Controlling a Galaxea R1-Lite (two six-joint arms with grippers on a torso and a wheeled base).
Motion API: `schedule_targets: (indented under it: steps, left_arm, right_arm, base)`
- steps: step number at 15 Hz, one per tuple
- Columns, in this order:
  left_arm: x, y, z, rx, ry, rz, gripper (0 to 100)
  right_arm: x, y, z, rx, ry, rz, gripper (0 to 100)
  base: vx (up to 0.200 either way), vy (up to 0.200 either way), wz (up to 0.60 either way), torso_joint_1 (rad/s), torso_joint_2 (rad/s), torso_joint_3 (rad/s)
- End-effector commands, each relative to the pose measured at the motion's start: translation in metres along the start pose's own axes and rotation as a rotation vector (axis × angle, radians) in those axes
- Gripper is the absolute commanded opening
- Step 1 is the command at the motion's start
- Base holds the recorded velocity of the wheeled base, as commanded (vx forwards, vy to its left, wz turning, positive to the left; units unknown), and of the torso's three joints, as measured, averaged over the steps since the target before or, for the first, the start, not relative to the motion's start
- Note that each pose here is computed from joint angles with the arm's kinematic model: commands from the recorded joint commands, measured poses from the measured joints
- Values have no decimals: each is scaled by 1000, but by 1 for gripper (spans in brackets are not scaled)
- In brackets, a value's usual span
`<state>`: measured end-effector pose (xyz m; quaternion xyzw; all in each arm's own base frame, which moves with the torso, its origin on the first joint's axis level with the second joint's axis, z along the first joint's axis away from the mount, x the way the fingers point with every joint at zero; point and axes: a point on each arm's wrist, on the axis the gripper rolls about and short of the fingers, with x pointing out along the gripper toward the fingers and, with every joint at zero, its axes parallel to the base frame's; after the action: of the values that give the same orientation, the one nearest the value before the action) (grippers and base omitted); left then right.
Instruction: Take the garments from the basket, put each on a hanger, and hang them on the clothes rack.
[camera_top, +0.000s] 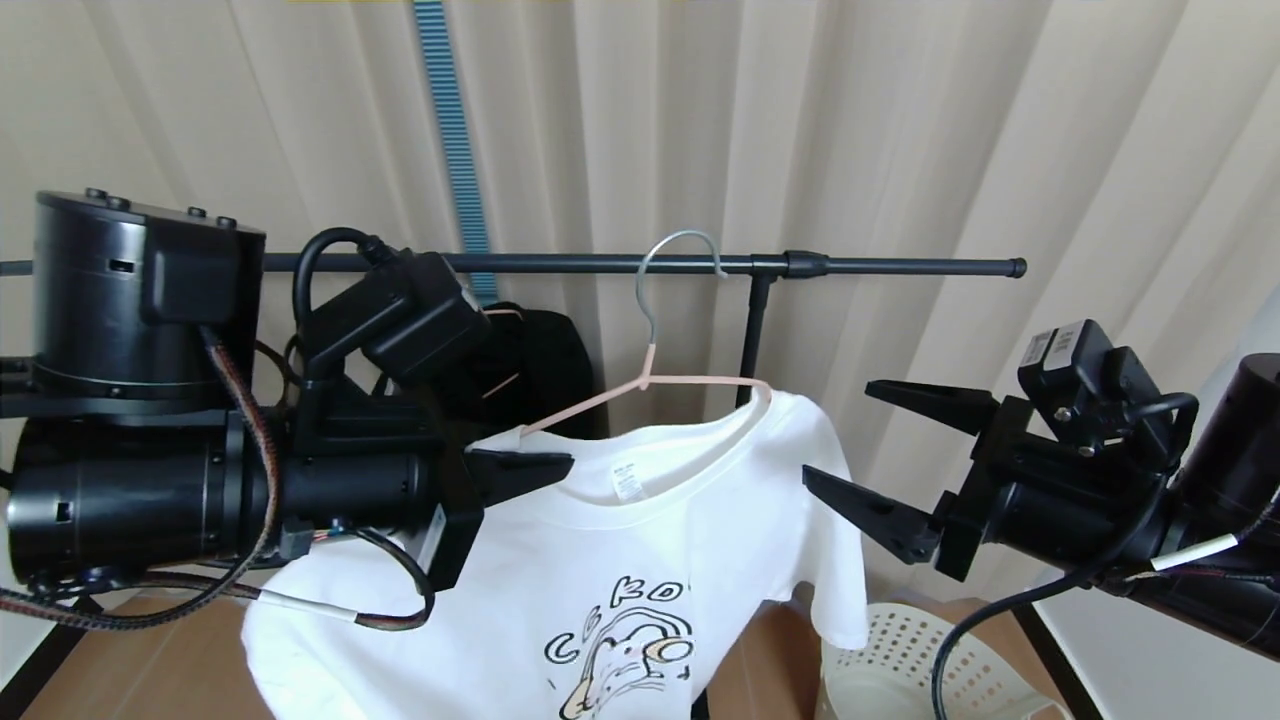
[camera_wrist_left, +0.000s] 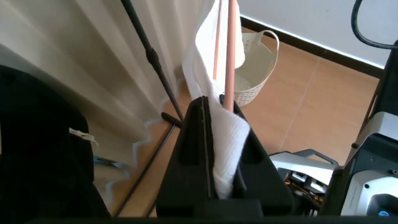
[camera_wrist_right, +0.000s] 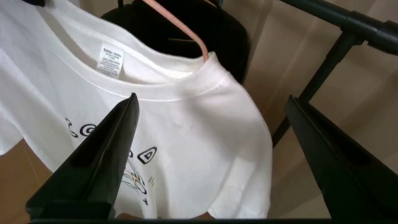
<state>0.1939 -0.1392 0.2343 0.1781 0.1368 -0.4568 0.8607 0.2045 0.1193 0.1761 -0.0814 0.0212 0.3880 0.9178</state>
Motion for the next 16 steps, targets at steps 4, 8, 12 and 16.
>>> schedule_targets:
  steps: [4, 8, 12, 16]
  left_arm:
    - [-32, -10, -11, 21, -76, 50, 0]
    - [-44, -13, -8, 33, -116, 66, 0]
    - [-50, -15, -7, 41, -133, 70, 0]
    - [-55, -17, -7, 43, -143, 74, 0]
  right_arm:
    - [8, -9, -16, -19, 98, -18, 100]
    - [15, -18, -33, -54, 163, -38, 100]
    - [22, -27, -53, -132, 254, -81, 100]
    - [29, -28, -65, -135, 300, -82, 100]
  base:
    - [0, 0, 0, 0, 0, 0]
    - [0, 0, 0, 0, 0, 0]
    - [0, 0, 0, 0, 0, 0]
    - [0, 0, 0, 0, 0, 0]
